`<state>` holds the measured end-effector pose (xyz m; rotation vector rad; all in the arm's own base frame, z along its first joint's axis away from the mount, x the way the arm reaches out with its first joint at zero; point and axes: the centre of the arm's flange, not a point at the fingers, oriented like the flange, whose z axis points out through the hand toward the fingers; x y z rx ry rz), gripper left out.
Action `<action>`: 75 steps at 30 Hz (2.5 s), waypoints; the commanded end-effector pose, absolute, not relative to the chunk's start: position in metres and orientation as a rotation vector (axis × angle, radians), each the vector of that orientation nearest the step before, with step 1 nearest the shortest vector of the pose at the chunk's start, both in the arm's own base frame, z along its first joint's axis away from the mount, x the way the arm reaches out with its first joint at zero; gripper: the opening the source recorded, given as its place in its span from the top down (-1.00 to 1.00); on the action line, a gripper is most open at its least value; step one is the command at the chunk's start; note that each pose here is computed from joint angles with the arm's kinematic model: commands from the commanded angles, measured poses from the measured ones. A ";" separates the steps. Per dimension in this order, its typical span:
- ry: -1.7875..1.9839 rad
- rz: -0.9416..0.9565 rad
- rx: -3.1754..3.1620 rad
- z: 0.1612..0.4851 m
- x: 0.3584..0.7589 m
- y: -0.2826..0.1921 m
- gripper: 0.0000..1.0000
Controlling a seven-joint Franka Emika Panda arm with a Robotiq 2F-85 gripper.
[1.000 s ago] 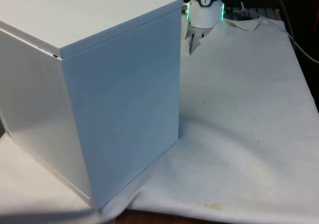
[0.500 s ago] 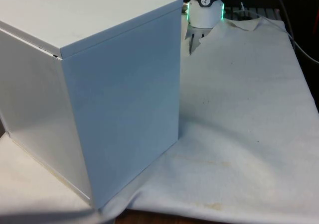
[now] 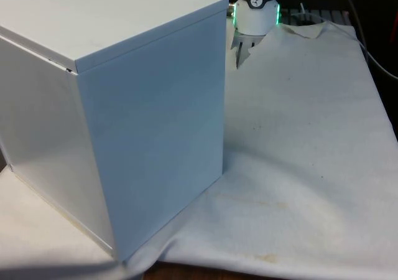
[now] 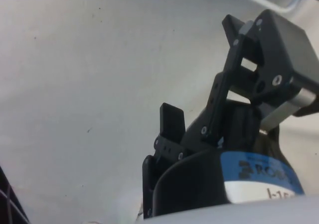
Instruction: Open the drawer, then close it.
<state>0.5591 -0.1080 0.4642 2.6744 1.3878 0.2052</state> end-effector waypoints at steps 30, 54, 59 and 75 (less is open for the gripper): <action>1.415 0.228 2.482 0.448 0.561 -0.107 -1.00; 1.422 0.236 2.364 0.431 0.566 -0.111 -1.00; 1.434 0.233 2.365 0.429 0.564 -0.109 -1.00; 1.417 0.228 2.278 0.415 0.558 -0.110 -1.00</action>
